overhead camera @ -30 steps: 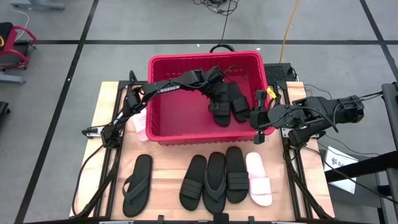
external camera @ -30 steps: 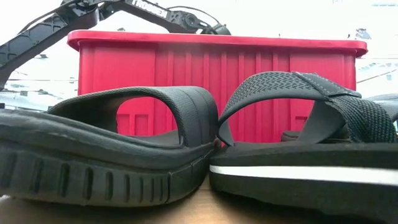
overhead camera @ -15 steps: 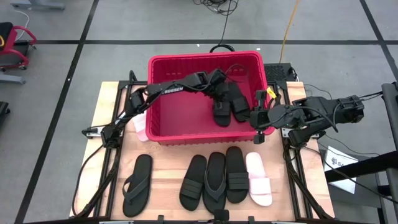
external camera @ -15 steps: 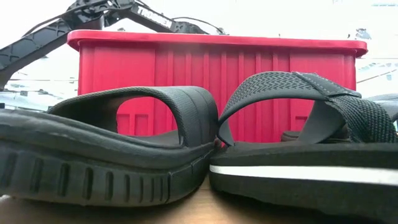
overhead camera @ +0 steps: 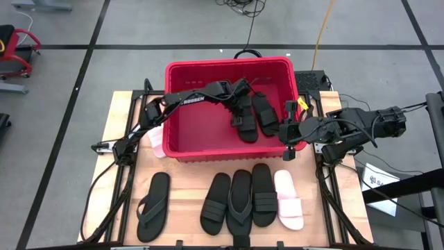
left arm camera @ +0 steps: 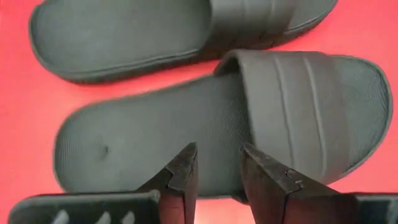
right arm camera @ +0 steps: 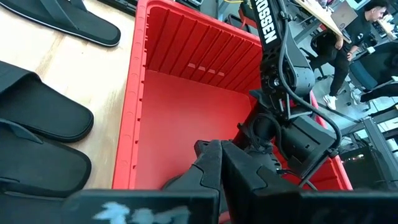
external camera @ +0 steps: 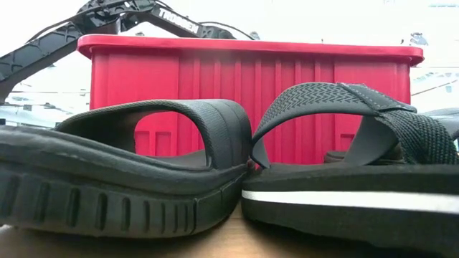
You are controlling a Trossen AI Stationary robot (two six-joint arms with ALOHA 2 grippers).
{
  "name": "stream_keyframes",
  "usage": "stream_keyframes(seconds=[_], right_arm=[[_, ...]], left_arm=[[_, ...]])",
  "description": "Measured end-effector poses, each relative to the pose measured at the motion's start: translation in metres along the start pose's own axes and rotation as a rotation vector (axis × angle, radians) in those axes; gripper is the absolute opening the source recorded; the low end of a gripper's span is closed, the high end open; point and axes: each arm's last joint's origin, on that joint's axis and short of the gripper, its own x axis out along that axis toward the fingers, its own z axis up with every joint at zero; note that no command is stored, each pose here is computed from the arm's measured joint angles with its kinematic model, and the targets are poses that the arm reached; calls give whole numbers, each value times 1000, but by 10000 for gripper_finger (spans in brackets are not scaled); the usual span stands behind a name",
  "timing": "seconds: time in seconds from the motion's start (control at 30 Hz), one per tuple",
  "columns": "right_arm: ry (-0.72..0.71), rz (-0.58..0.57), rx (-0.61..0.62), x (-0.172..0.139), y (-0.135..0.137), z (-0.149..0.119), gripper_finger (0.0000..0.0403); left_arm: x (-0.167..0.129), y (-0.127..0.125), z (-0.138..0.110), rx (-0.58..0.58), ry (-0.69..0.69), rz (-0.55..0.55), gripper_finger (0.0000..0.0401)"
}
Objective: Pick and place slides into bin
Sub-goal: Put the black slipper into the red organizer bin
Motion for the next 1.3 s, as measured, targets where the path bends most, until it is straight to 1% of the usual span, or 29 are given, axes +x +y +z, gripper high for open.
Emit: stream_keyframes(seconds=[0.1, 0.2, 0.27, 0.4, 0.5, 0.57, 0.67, 0.73, 0.83, 0.93, 1.0, 1.17, 1.3], right_arm=[[0, 0, 0, 0, 0, 0, 0], [0, 0, 0, 0, 0, 0, 0], [0, 0, -1, 0, 0, 0, 0], [0, 0, 0, 0, 0, 0, 0], [-1, 0, 0, 0, 0, 0, 0], [-1, 0, 0, 0, 0, 0, 0], [-1, 2, 0, 0, 0, 0, 0], [1, 4, 0, 0, 0, 0, 0], [3, 13, -5, 0, 1, 0, 0], [17, 29, -20, -2, 3, -3, 0], [11, 67, -22, -5, 4, -4, 0], [-27, 207, -29, -12, 10, -4, 0], [-21, 248, -52, -15, 14, -6, 0]], left_arm=[[0, 0, 4, 21, -34, 11, 113], [-9, 0, 8, 28, -66, 28, 113], [-23, 0, 13, 37, -87, 59, 113], [-65, -2, 22, 45, -136, 113, 113], [-99, -14, 24, 51, -126, 134, 113], [-122, -27, 24, 61, -101, 149, 113], [-151, -51, 20, 73, -23, 176, 113], [-164, -69, 17, 60, 30, 173, 113], [-185, -93, 12, 36, 58, 141, 113], [-203, -117, 10, 10, 55, 114, 113], [-213, -132, 8, -1, 60, 94, 113], [-240, -169, 5, -44, 13, 49, 113], [-253, -199, 3, -57, -16, 3, 113]])
